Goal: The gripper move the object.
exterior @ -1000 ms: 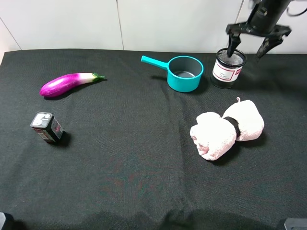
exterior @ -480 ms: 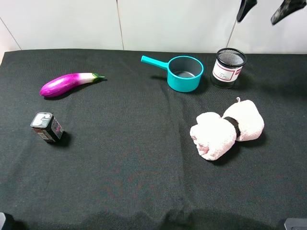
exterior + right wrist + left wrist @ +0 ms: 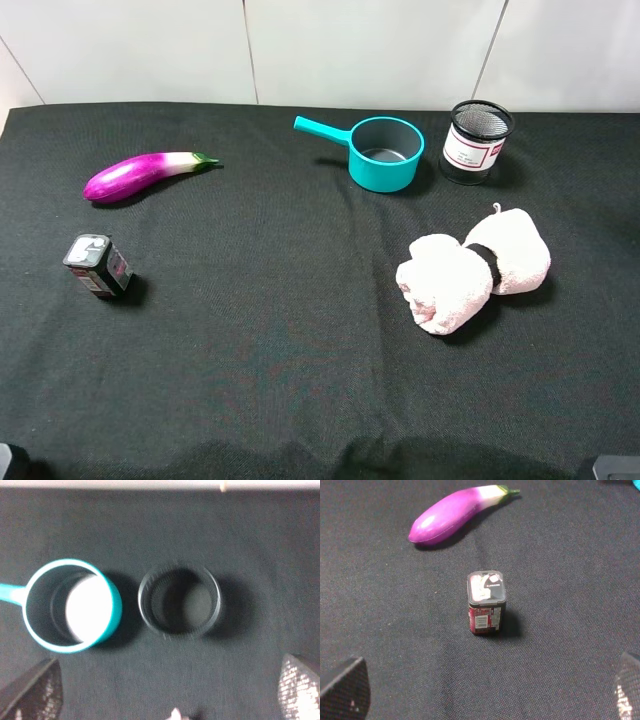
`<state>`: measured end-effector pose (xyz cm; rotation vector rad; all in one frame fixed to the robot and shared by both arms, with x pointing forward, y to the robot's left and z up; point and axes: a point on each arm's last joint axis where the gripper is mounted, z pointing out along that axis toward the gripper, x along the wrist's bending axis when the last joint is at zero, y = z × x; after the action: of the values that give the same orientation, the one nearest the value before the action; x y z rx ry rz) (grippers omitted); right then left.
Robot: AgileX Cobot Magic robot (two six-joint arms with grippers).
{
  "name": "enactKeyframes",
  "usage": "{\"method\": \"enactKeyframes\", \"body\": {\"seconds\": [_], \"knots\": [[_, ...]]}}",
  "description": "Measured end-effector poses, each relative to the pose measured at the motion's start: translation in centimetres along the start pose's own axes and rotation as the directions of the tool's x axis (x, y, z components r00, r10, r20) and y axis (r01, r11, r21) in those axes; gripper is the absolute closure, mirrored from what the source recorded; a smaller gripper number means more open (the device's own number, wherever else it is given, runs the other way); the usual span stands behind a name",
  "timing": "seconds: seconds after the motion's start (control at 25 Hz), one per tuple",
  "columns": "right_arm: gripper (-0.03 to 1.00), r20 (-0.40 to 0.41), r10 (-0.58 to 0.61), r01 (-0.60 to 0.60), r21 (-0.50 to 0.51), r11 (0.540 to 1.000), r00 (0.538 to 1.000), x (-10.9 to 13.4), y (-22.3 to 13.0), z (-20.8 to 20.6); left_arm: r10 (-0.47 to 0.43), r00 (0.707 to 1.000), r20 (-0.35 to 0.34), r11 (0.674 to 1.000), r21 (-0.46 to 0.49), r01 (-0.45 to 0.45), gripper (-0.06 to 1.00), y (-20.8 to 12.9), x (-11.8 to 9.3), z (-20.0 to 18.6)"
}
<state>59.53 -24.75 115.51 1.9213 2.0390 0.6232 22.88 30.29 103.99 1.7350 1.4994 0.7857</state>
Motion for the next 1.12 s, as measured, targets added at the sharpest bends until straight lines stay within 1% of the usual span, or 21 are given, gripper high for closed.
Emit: {"method": "enactKeyframes", "body": {"seconds": [0.08,0.16,0.36,0.56,0.68,0.84,1.12], "knots": [[0.31,0.001,0.004,-0.004,0.014,1.0,1.0,0.1,-1.5,-0.8,0.0,1.0,0.0,1.0,0.0,0.0,-0.02,0.0,0.0,0.0],[0.29,0.0,0.004,-0.003,0.018,1.0,1.0,0.1,-3.3,-2.0,0.0,1.0,0.0,1.0,0.0,0.0,-0.02,0.0,0.0,0.0],[0.27,0.004,0.043,-0.043,0.043,0.998,0.999,-0.2,-7.4,-3.8,0.0,1.0,0.0,1.0,0.0,0.0,-0.02,0.0,0.0,0.0],[0.27,0.011,0.054,-0.055,0.035,0.998,0.998,-0.5,-11.4,-5.7,0.0,1.0,0.0,1.0,0.0,0.0,-0.02,0.0,0.0,0.0],[0.27,0.011,0.051,-0.051,0.003,0.999,0.999,-0.6,-13.4,-7.2,0.0,1.0,0.0,1.0,0.0,0.0,-0.02,0.0,0.0,0.0],[0.27,0.001,0.048,-0.047,-0.066,0.997,0.999,-0.7,-16.2,-9.5,0.0,1.0,0.0,1.0,0.0,0.0,-0.02,0.0,0.0,0.0],[0.27,-0.011,0.039,-0.04,-0.186,0.982,0.999,-1.1,-21.8,-12.4,0.0,1.0,0.0,1.0,0.0,0.0,-0.01,0.0,0.0,0.0]]}}
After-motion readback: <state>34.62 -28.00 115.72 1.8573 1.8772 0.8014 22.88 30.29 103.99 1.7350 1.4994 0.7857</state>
